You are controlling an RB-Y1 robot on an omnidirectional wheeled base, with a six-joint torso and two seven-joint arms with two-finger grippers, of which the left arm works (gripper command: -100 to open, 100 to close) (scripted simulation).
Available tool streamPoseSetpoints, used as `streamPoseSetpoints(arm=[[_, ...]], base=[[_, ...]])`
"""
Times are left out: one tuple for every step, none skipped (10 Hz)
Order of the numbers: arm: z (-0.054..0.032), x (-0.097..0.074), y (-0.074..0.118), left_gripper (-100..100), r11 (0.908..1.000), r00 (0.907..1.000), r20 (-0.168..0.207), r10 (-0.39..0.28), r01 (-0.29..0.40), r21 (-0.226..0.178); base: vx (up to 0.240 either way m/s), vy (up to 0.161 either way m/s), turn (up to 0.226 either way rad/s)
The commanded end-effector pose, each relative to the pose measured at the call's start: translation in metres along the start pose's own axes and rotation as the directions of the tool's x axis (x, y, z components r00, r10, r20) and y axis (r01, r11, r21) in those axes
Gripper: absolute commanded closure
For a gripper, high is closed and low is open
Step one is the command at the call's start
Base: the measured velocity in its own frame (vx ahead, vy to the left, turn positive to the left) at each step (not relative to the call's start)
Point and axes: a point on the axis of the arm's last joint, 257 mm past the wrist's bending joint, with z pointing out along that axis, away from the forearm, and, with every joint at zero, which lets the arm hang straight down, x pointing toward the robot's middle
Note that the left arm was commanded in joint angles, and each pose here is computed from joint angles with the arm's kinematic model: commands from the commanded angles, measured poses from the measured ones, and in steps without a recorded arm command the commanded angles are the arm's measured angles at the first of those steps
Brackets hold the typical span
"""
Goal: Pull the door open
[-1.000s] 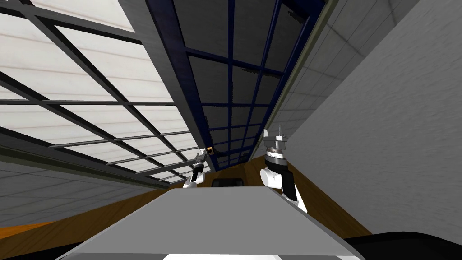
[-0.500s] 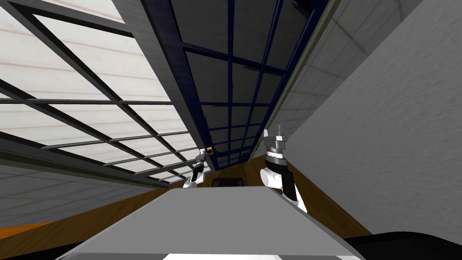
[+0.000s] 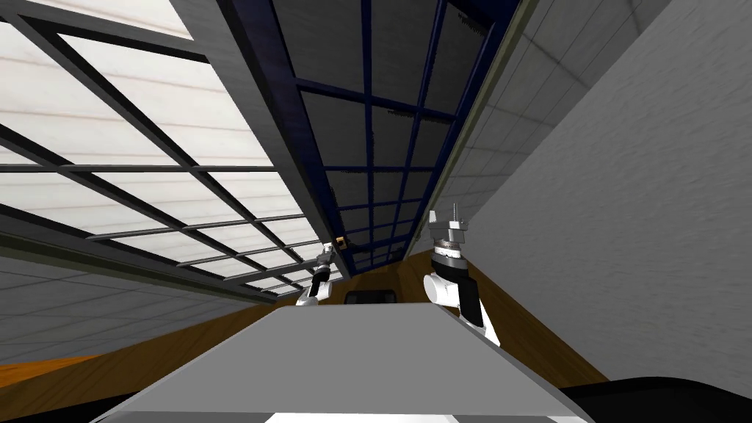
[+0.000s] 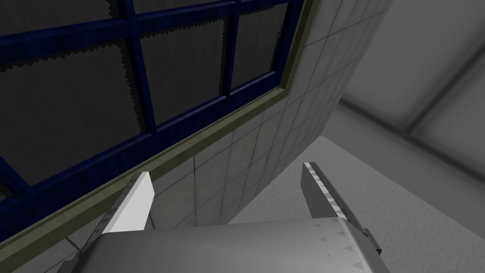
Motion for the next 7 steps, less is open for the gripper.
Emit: streamPoseSetpoints(arm=[[-0.0129, 0.012, 0.015, 100, 0.9997, 0.9994, -0.033, 0.003, -0.003, -0.025], [-0.0218, 0.02, 0.032, 100, 0.9989, 0.9986, -0.053, -0.002, -0.001, -0.046], [-0.0218, 0.02, 0.032, 100, 0.9989, 0.9986, -0.053, -0.002, -0.001, -0.046], [-0.0218, 0.02, 0.032, 100, 0.9989, 0.9986, -0.053, -0.002, -0.001, -0.046], [-0.0248, 0.023, 0.037, 100, 0.9986, 0.9982, -0.059, -0.003, 0.0, -0.053], [-0.0248, 0.023, 0.037, 100, 0.9986, 0.9982, -0.059, -0.003, 0.0, -0.053], [-0.0327, 0.029, 0.054, 100, 0.9971, 0.9971, -0.073, -0.02, 0.015, -0.075]], base=[[-0.126, -0.061, 0.019], [-0.162, -0.047, 0.057], [-0.146, -0.05, 0.041], [-0.066, -0.025, 0.017], [-0.045, -0.008, 0.017], [-0.031, 0.001, 0.019], [-0.095, -0.016, 0.005]])
